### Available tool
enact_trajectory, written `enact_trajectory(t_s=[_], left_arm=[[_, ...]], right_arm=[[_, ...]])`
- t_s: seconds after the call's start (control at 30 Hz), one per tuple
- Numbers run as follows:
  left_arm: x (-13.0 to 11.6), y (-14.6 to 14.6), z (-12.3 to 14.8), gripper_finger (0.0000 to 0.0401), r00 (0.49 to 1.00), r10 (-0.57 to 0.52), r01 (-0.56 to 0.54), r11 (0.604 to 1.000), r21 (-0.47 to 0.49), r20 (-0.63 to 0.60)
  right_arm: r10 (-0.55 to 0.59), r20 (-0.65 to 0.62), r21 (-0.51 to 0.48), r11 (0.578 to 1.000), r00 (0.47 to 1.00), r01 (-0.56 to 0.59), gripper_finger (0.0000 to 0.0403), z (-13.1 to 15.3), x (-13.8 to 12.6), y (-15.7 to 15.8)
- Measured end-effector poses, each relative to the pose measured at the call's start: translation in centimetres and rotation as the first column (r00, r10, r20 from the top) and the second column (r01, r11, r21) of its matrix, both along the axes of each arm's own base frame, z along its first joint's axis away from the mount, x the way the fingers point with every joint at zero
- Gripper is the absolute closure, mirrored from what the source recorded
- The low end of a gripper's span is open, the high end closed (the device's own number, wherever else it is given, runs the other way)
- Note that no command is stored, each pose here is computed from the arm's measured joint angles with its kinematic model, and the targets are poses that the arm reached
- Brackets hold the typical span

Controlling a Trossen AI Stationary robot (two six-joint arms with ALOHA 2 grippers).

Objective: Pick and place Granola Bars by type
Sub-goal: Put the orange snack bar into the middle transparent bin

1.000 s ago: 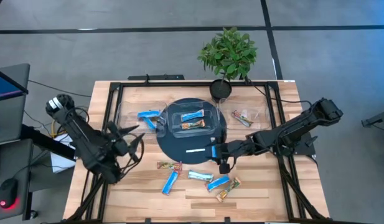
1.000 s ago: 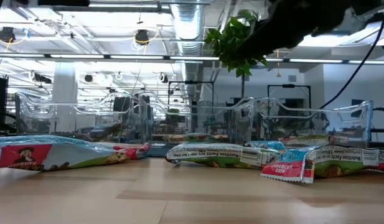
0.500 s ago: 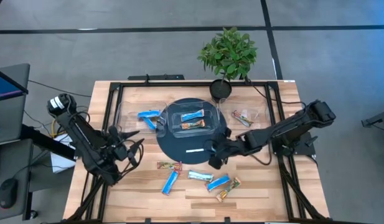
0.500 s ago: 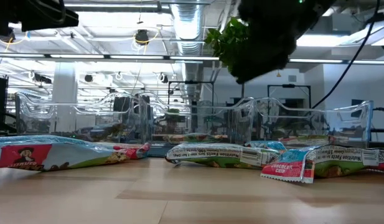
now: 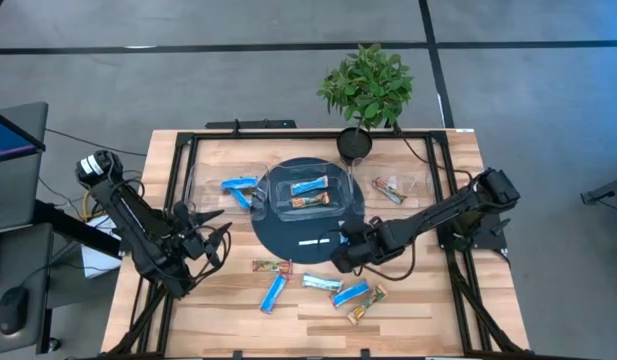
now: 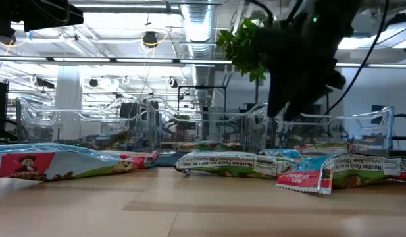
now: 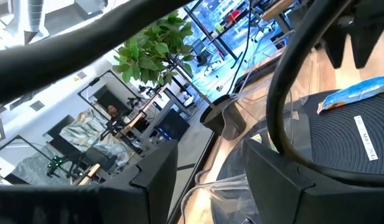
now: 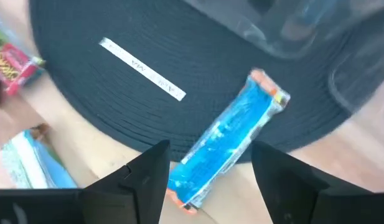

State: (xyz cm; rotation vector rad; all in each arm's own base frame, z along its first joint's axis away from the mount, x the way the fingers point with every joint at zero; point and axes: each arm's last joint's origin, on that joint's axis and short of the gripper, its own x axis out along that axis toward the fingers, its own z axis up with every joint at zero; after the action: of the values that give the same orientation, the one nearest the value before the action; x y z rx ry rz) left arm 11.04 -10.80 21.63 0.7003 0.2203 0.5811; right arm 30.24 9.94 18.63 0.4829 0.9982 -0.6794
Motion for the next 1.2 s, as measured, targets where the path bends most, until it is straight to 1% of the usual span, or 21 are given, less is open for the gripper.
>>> enact_trajectory(t_s=[0.1,0.17,0.23,0.57,0.9,1.0,1.1,1.2], left_arm=[[0.0,0.0,0.0,0.0223,1.0,0.0,0.0,1.0,0.002,-0.001],[0.0,0.0,0.0,0.0223,1.0,0.0,0.0,1.0,0.005,-0.003],[0.0,0.0,0.0,0.0223,1.0,0.0,0.0,1.0,0.006,-0.003],[0.0,0.0,0.0,0.0223,1.0,0.0,0.0,1.0,0.008,-0.004],[0.0,0.0,0.0,0.0223,1.0,0.0,0.0,1.0,0.008,-0.004],[0.0,0.0,0.0,0.0223,1.0,0.0,0.0,1.0,0.006,-0.003],[0.0,0.0,0.0,0.0223,1.0,0.0,0.0,1.0,0.004,-0.001],[0.0,0.0,0.0,0.0223,1.0,0.0,0.0,1.0,0.004,-0.001]], right_arm=[[-0.053,-0.031,0.032,0.998,0.998,0.054,0.0187,-0.8,0.1,0.0],[-0.067,-0.054,0.03,0.997,0.996,0.069,0.0187,-1.4,0.1,0.0],[-0.079,-0.047,0.036,0.996,0.996,0.081,0.0187,-1.8,0.3,0.1],[-0.101,-0.098,0.004,0.995,0.99,0.102,0.0187,-4.0,1.0,-0.2],[-0.112,-0.094,0.003,0.994,0.989,0.113,0.0187,-4.0,1.1,-0.6],[-0.112,-0.113,0.006,0.994,0.987,0.113,0.0187,-4.8,1.3,-0.5],[-0.114,-0.136,0.029,0.992,0.984,0.119,0.0187,-5.7,1.6,-0.7],[-0.117,-0.151,0.024,0.992,0.982,0.122,0.0187,-6.2,1.8,-0.9]])
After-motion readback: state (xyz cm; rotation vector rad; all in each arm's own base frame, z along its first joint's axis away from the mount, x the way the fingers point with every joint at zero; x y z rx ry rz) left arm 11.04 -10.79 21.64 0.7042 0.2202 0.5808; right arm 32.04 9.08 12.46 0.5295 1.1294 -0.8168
